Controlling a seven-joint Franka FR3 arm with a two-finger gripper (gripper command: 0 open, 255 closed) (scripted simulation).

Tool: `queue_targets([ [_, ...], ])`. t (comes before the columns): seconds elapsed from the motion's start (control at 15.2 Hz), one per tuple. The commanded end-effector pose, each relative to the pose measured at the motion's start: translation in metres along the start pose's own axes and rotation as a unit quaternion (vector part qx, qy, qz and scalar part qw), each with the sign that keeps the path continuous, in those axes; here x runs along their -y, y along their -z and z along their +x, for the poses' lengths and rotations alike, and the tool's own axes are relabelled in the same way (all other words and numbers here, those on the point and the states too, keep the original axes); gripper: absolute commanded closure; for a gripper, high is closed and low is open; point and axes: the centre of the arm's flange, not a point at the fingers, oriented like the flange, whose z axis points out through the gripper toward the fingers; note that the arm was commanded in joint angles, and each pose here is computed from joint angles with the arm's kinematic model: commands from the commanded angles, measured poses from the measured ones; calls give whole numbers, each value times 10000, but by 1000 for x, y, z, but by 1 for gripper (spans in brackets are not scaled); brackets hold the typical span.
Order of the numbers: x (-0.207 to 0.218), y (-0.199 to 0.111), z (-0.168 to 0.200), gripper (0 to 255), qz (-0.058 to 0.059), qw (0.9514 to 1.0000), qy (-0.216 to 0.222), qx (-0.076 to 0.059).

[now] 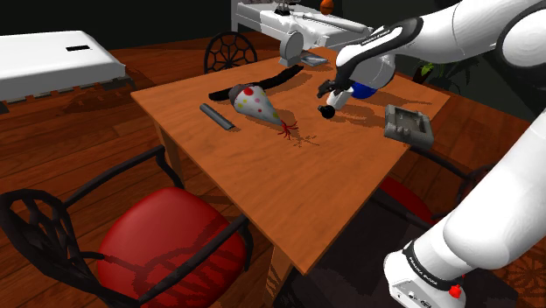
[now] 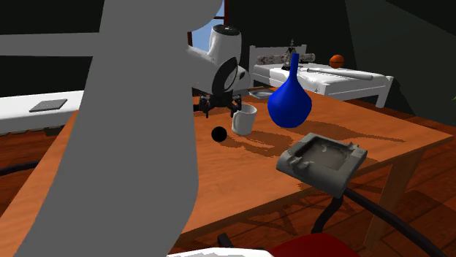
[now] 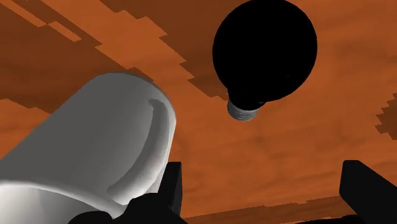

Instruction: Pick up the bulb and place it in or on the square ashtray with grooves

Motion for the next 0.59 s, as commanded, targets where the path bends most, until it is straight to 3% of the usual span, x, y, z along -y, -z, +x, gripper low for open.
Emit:
queue_targets([
  [0.0, -4, -26, -26, 0, 210, 9982, -74, 557],
  [0.26, -3, -44, -29, 0, 210, 9982, -74, 556],
  [0.53, -3, -44, -29, 0, 210, 9982, -74, 557],
])
